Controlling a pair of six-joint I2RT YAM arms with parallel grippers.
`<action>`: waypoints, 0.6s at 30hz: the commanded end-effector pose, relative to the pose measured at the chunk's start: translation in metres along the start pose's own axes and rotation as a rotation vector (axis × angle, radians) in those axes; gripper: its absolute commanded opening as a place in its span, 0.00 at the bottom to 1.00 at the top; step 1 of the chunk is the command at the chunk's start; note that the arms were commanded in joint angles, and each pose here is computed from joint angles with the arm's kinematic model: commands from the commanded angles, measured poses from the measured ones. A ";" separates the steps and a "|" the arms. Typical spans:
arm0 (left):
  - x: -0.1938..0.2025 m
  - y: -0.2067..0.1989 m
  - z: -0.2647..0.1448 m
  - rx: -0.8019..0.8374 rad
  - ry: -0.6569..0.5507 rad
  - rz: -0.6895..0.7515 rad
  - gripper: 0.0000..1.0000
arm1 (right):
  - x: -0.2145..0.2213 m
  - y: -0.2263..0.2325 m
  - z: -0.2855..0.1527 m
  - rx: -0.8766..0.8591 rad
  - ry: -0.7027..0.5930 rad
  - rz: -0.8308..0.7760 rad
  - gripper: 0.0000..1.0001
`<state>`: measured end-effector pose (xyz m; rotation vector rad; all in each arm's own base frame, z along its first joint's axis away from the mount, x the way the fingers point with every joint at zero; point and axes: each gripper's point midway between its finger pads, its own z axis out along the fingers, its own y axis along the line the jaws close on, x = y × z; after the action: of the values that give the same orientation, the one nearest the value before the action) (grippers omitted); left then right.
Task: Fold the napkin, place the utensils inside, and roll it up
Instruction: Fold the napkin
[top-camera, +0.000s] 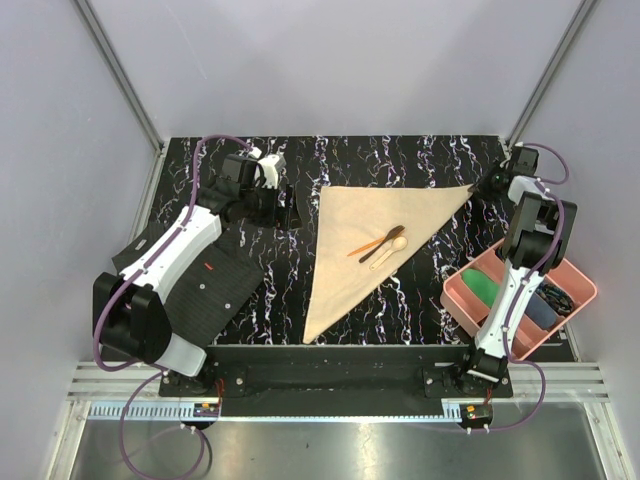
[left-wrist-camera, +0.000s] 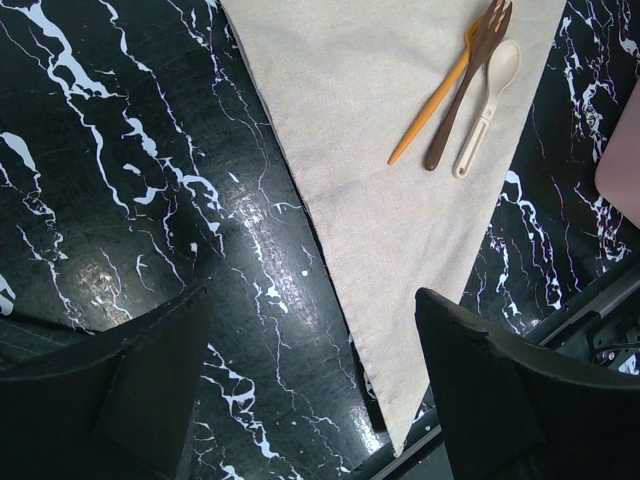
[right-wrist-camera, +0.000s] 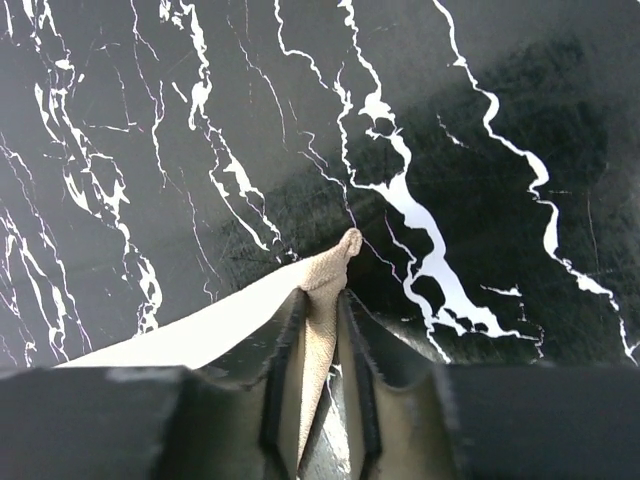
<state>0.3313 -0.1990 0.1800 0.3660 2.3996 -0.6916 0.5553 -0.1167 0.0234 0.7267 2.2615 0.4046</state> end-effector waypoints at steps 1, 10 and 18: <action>-0.006 -0.003 0.000 0.027 -0.025 0.027 0.85 | 0.001 -0.005 0.007 0.000 0.017 -0.017 0.24; -0.003 -0.004 0.003 0.038 -0.011 0.027 0.85 | -0.023 0.018 -0.007 -0.084 -0.059 -0.081 0.11; -0.007 -0.005 0.003 0.048 -0.006 0.044 0.86 | -0.039 0.055 -0.055 -0.219 -0.209 -0.110 0.01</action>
<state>0.3309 -0.1999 0.1784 0.3870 2.3994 -0.6956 0.5498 -0.1075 0.0241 0.6416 2.2220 0.4419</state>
